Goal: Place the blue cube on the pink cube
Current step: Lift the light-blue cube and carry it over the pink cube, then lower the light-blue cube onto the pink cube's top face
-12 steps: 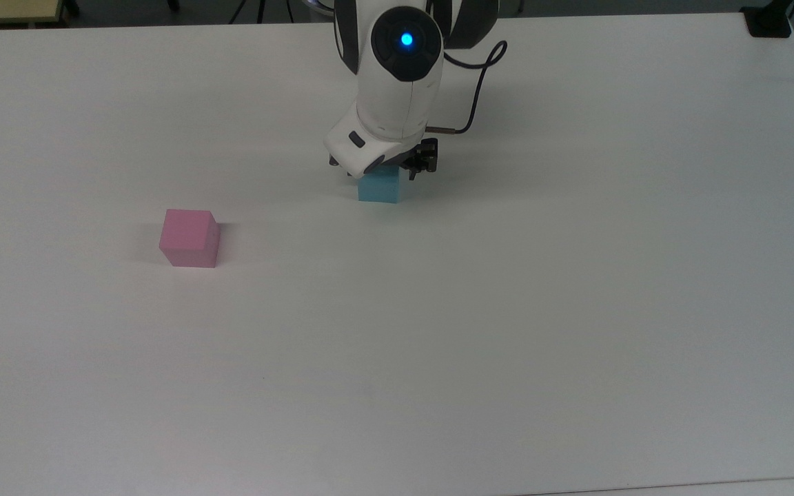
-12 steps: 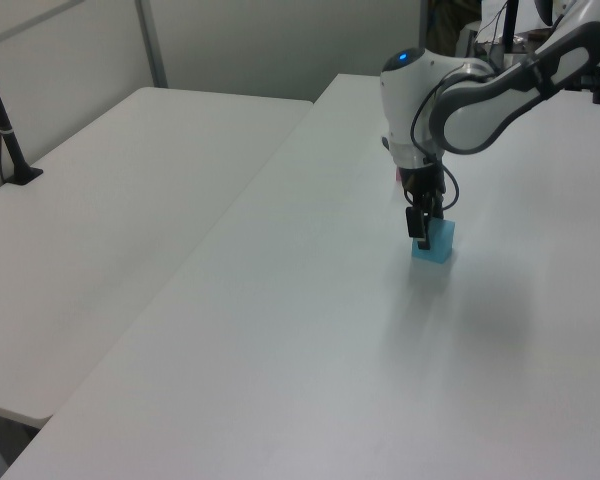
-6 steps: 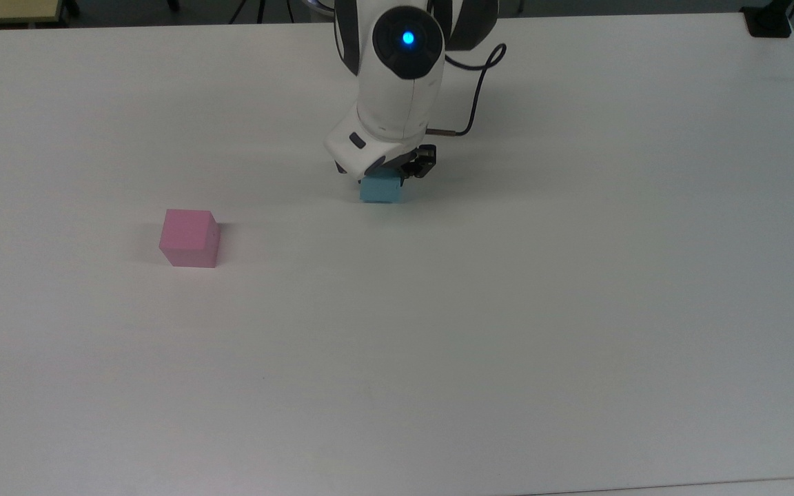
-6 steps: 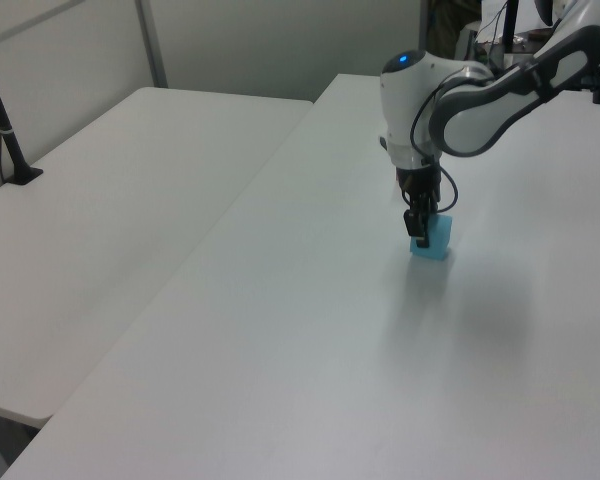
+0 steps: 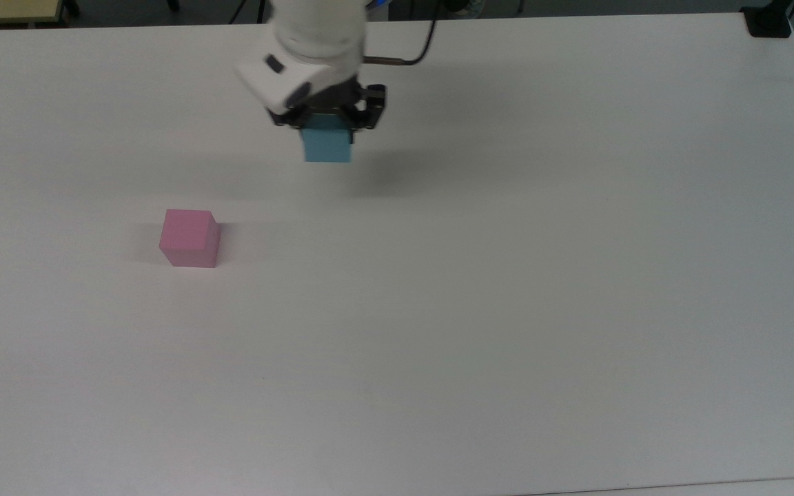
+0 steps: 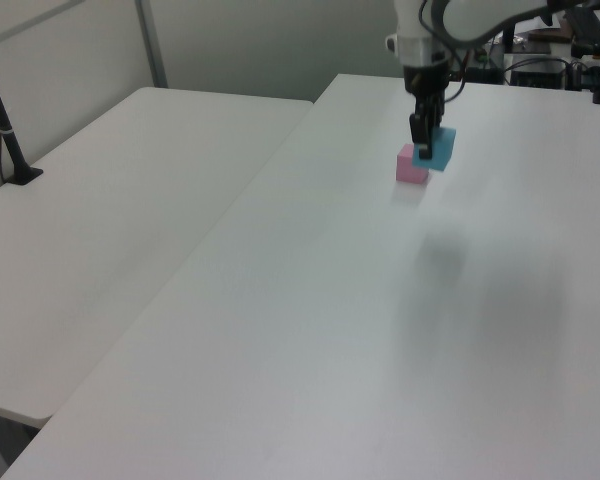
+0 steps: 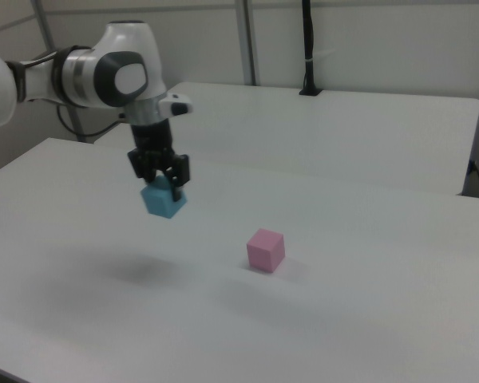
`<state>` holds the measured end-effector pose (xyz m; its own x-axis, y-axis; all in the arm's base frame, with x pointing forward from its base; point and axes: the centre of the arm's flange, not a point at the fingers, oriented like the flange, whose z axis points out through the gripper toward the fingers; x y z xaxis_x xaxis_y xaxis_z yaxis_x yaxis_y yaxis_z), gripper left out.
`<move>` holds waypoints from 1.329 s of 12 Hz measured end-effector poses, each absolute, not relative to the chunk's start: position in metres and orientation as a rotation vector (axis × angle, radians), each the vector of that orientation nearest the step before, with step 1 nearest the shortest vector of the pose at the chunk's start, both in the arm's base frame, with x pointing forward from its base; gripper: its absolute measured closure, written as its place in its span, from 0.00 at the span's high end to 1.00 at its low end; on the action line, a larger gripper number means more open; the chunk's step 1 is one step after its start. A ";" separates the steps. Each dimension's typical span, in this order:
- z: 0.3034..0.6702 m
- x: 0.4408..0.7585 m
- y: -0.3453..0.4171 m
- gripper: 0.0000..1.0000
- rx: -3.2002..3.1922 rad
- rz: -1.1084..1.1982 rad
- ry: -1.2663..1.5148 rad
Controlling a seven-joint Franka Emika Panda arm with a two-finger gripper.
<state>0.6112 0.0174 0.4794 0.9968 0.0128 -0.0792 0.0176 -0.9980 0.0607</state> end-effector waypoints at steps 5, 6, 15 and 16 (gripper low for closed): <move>0.491 0.629 -0.099 0.59 3.094 -0.064 -0.060; 0.486 0.637 -0.113 0.59 3.086 -0.062 -0.079; 0.435 0.682 -0.158 0.59 3.013 0.021 -0.125; 0.432 0.682 -0.160 0.59 3.013 0.012 -0.106</move>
<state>0.6819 -0.1604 0.4323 0.9975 -0.0693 0.0125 -0.0704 -0.9895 0.1265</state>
